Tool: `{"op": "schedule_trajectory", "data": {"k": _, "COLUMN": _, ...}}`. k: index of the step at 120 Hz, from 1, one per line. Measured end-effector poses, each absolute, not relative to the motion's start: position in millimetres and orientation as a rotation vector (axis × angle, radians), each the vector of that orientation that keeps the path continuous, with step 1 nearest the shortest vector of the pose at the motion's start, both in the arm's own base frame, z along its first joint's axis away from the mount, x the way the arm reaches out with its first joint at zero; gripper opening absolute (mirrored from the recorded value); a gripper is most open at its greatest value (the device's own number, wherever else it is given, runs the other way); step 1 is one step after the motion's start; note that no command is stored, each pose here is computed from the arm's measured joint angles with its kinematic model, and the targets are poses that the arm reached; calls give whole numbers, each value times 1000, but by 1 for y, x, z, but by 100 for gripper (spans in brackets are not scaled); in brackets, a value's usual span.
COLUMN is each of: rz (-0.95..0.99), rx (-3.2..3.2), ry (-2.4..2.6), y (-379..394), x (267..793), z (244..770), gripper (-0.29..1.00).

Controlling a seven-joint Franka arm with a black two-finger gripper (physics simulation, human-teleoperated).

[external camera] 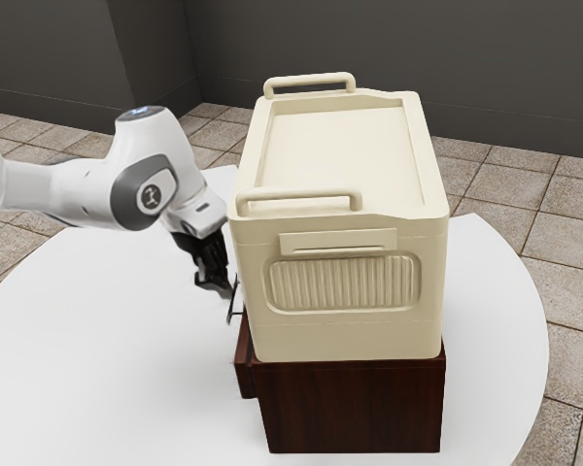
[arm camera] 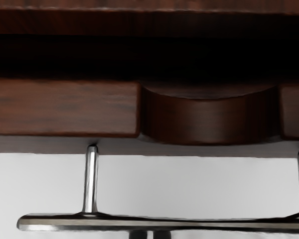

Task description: Push the drawer handle with one arm to close the drawer

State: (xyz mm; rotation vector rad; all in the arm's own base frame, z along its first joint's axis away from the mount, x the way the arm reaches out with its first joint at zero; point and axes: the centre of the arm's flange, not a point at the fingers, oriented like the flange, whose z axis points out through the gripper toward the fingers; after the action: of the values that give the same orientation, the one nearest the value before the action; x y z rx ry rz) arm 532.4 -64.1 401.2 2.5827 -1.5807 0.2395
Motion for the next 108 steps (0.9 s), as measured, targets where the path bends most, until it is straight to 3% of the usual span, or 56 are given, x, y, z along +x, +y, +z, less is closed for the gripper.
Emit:
{"op": "schedule_trajectory", "data": {"k": 58, "rz": 340, "rx": 2562, "ry": -1531, "y": -67, "x": 531, "z": 402, "gripper": -8}}
{"op": "schedule_trajectory", "data": {"k": 69, "rz": 349, "rx": 2597, "ry": -1567, "y": -43, "x": 511, "z": 447, "gripper": -8}}
{"op": "schedule_trajectory", "data": {"k": 83, "rz": 329, "rx": 2760, "ry": -1591, "y": 40, "x": 491, "z": 571, "gripper": -8}}
{"op": "schedule_trajectory", "data": {"k": 92, "rz": 241, "rx": 2804, "ry": -1558, "y": 80, "x": 472, "z": 604, "gripper": 8}}
{"op": "schedule_trajectory", "data": {"k": 108, "rz": 68, "rx": 2768, "ry": -1557, "y": 97, "x": 453, "z": 612, "gripper": 36}}
